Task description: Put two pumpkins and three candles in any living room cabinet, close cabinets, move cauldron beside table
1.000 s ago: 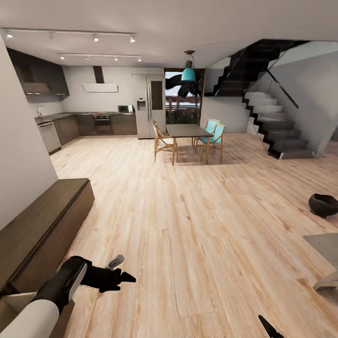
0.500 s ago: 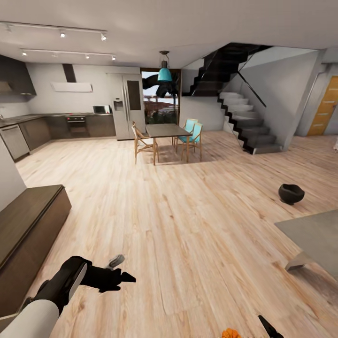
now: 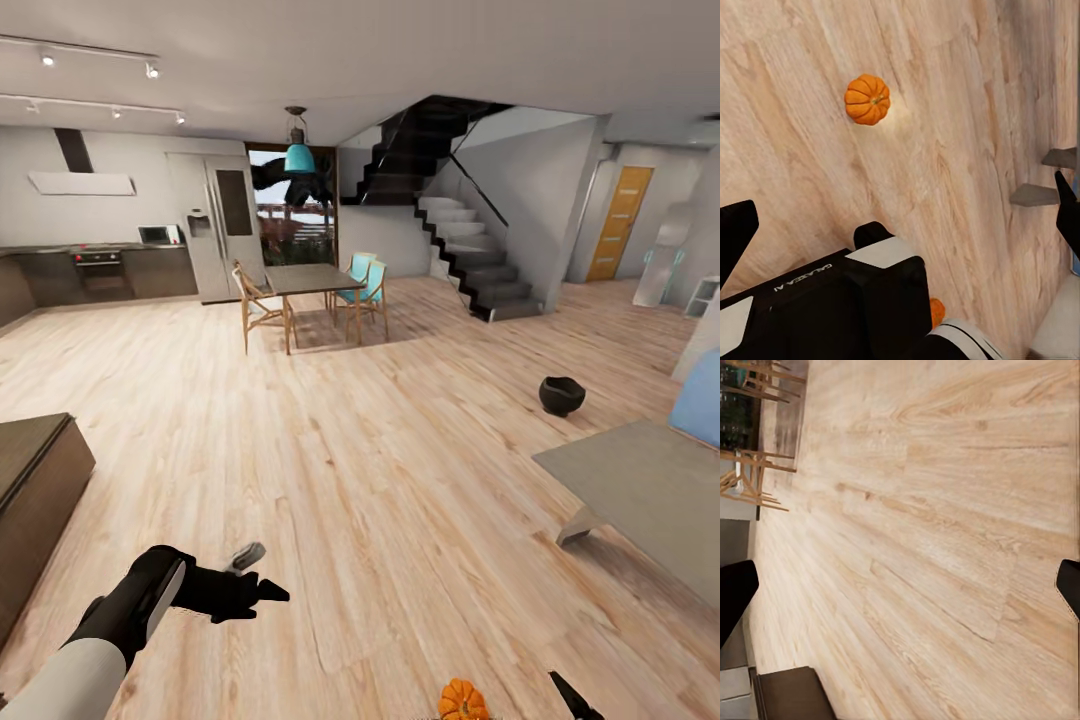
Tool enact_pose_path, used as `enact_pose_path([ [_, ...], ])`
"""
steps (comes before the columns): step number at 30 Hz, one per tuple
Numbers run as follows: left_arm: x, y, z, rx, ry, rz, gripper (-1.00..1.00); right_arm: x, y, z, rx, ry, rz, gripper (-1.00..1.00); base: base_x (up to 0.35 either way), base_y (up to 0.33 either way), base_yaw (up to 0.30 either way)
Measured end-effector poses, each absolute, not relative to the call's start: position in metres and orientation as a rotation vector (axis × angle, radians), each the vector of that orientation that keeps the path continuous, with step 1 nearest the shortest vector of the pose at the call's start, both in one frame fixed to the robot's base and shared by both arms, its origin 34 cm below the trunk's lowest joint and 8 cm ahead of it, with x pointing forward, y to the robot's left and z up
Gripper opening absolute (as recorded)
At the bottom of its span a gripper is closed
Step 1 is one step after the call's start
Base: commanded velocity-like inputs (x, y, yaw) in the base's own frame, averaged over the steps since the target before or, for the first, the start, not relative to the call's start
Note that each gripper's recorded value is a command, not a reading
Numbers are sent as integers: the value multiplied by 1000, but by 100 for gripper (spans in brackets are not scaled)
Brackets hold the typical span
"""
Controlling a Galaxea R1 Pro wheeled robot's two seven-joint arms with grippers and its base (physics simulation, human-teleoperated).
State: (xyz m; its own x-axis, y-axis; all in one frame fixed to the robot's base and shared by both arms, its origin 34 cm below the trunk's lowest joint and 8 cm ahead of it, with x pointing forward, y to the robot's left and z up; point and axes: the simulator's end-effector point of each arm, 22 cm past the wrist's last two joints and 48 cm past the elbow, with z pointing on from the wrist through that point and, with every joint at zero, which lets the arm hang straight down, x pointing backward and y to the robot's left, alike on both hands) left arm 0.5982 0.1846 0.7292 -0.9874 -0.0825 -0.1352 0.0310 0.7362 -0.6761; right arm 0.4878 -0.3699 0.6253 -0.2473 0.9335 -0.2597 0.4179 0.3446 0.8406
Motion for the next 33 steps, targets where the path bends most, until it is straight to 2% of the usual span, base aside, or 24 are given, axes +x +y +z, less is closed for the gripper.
enact_pose_path([
  [33,598,186,729,-43,2780,-1084,100,488,-370,625,1192,1823,830,100,0,0,-289],
])
